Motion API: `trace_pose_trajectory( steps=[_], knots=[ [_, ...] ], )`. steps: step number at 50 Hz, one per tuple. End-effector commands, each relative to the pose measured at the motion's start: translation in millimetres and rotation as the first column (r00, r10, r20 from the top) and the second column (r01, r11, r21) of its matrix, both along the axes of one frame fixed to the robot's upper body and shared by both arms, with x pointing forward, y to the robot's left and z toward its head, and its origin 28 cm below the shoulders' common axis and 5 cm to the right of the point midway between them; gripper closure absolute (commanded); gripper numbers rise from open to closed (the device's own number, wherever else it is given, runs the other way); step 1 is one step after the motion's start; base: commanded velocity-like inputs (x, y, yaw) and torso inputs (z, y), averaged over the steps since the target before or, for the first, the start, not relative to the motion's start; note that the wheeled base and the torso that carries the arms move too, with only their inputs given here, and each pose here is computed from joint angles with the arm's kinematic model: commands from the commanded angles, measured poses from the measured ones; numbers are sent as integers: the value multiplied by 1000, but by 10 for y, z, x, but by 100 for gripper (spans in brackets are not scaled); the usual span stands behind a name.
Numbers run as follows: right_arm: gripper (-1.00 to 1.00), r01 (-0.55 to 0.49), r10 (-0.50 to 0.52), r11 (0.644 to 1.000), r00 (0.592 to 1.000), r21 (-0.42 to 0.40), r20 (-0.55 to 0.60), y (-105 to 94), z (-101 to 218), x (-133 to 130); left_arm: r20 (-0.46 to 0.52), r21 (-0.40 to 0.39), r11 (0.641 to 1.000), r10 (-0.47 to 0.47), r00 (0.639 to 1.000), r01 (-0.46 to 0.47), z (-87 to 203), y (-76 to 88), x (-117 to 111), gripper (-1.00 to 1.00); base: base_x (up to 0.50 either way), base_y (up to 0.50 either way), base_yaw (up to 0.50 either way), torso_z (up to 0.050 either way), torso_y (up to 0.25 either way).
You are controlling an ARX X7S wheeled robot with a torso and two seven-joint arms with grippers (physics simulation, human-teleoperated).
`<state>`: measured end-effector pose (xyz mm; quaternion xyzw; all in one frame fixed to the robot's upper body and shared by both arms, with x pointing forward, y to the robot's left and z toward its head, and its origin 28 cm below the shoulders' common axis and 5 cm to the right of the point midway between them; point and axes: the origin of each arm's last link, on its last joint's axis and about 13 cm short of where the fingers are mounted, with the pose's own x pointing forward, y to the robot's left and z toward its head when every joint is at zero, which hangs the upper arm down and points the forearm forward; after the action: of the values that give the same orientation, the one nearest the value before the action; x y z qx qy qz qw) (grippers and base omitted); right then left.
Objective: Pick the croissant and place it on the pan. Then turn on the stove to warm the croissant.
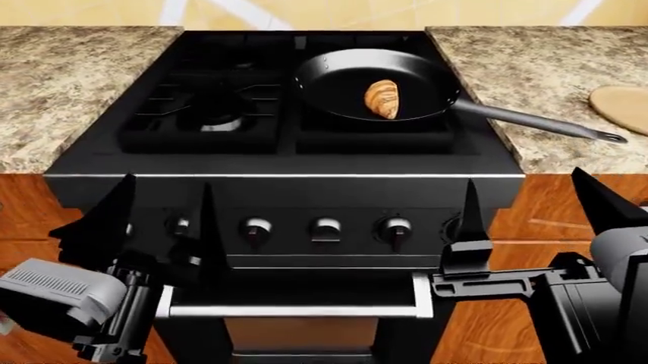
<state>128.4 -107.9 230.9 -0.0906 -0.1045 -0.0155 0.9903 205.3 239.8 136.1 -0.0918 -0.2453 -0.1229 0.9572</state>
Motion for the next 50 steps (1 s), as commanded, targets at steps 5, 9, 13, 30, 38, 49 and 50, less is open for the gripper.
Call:
trace_pose_trajectory(
  steps=[5, 9, 13, 30, 38, 49, 50],
  knots=[
    [-100, -15, 16, 999, 1000, 52, -26, 6, -50, -38, -13, 35, 999, 13, 1000, -12, -113, -19, 30, -100, 0, 0, 0, -50, 0],
    [-100, -19, 20, 998, 999, 54, -29, 10, -53, -38, -13, 34, 999, 12, 1000, -12, -116, -17, 32, -100, 0, 0, 0, -50, 0],
    [-100, -17, 20, 998, 999, 59, -38, 9, -63, -37, -14, 33, 999, 13, 1000, -12, -120, -18, 36, -100, 0, 0, 0, -50, 0],
    [-100, -7, 12, 996, 998, 92, -64, -15, -93, -26, -22, 24, 1000, 5, 1000, -5, -131, -14, 34, -100, 0, 0, 0, -50, 0],
    [-100, 9, 2, 987, 998, 159, -68, -51, -106, -39, -35, 21, 1000, 1, 999, 0, -144, -12, 35, -100, 0, 0, 0, -50, 0],
    [-100, 18, -5, 986, 997, 167, -75, -54, -118, -55, -37, 20, 1000, 1, 999, -1, -143, -12, 35, -100, 0, 0, 0, -50, 0],
    [-100, 18, -6, 986, 997, 167, -75, -54, -117, -58, -36, 21, 1000, 1, 999, 0, -145, -13, 34, -100, 0, 0, 0, -50, 0]
  ],
)
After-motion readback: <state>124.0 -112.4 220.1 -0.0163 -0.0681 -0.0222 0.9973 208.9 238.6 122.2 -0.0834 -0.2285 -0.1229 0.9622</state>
